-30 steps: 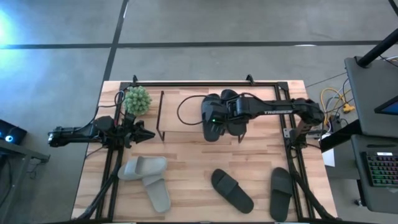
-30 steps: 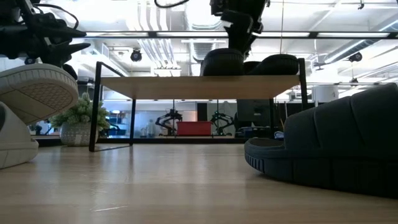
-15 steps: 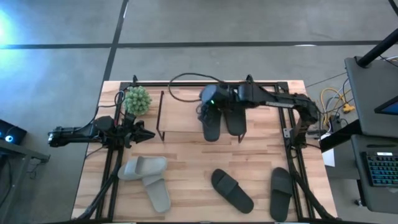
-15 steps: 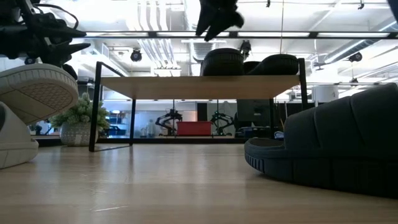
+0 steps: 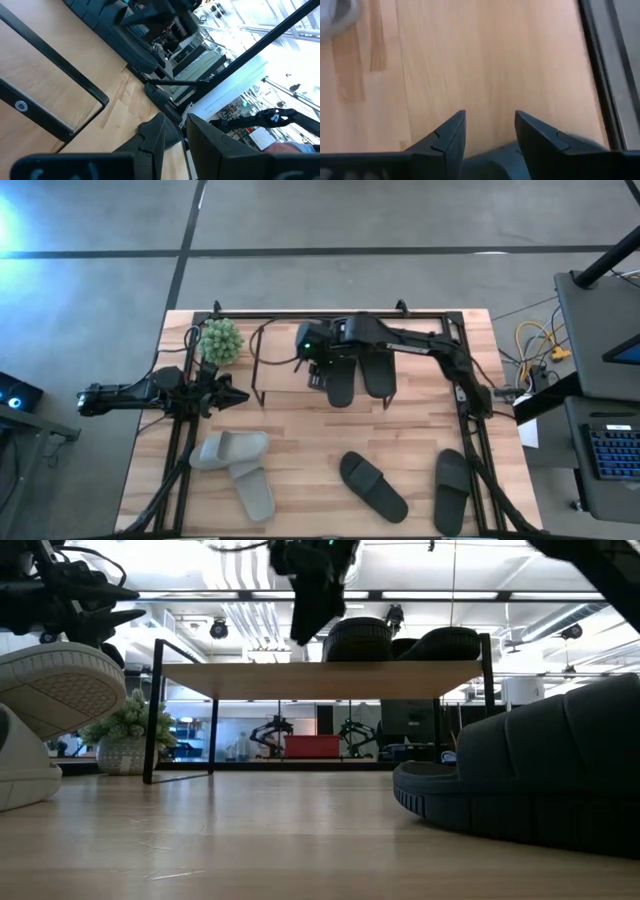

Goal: Pick and place slides into the shelf
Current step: Adjust the black slippers on the shelf

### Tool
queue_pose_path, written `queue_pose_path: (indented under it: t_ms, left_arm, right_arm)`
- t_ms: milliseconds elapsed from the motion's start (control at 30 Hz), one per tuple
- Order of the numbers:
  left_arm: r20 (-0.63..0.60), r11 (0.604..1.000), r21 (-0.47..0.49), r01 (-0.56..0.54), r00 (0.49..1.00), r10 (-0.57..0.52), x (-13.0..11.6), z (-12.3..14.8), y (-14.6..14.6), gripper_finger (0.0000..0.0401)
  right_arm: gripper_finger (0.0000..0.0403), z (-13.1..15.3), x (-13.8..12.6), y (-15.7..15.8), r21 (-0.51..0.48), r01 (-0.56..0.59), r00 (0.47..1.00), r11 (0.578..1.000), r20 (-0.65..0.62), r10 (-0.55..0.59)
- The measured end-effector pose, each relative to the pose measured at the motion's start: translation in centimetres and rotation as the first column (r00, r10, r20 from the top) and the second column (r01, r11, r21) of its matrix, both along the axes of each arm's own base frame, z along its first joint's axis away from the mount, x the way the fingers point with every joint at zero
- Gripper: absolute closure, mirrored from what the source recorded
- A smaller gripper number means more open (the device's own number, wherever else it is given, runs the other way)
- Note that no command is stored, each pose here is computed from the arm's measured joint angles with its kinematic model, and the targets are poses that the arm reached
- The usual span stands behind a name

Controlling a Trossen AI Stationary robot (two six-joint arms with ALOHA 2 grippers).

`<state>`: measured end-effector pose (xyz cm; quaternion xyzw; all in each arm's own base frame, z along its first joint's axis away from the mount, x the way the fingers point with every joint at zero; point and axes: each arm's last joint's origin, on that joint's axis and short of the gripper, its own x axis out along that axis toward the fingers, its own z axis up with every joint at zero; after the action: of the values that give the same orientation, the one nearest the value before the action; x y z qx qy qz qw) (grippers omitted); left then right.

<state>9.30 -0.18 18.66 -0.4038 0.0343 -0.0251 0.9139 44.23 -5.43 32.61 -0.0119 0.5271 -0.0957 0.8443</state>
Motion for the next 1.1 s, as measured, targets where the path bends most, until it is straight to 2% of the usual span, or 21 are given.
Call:
queue_pose_path:
  t_ms: [133,267,533,700,833,867,967,1033,1100]
  left_arm:
    - [-0.001,1.0,0.0,0.0,1.0,0.0,0.0,0.0,0.0,0.0335]
    - [0.0,1.0,0.0,0.001,1.0,-0.001,0.0,0.0,0.0,0.0335]
    - [0.0,1.0,0.0,0.005,1.0,-0.005,0.0,0.0,0.0,0.0335]
    - [0.0,1.0,0.0,0.004,1.0,-0.004,0.0,0.0,0.0,0.0335]
    - [-0.001,1.0,0.0,0.004,1.0,-0.004,0.0,0.0,0.0,0.0335]
    - [0.0,1.0,0.0,0.004,1.0,-0.004,0.0,0.0,0.0,0.0335]
    - [0.0,1.0,0.0,0.004,1.0,-0.004,0.0,0.0,0.0,0.0335]
    - [0.0,1.0,0.0,0.003,1.0,-0.003,0.0,0.0,0.0,0.0335]
    - [0.0,1.0,0.0,0.003,1.0,-0.003,0.0,0.0,0.0,0.0335]
  right_arm:
    - [0.025,-1.5,0.4,-0.7,-0.014,-0.036,0.992,0.999,-0.122,0.034]
    - [0.0259,-2.0,-0.1,-1.4,-0.065,-0.019,0.979,0.998,-0.201,0.006]
    - [0.027,-0.4,-0.9,-2.1,-0.101,0.017,0.986,0.995,-0.164,-0.033]
    - [0.0261,1.2,-0.9,-2.1,-0.121,0.052,0.998,0.991,-0.04,-0.057]
    - [0.026,2.5,-2.3,-3.9,-0.193,0.208,0.976,0.959,-0.023,-0.217]
    - [0.0261,2.4,-2.7,-4.6,-0.181,0.239,0.967,0.954,-0.042,-0.25]
    - [0.0267,2.2,-3.9,-5.9,-0.052,0.264,0.957,0.963,-0.109,-0.269]
    - [0.0272,3.1,-4.7,-5.4,0.002,0.254,0.961,0.967,-0.118,-0.252]
    - [0.0276,4.2,-5.7,-4.6,0.01,0.239,0.964,0.971,-0.126,-0.235]
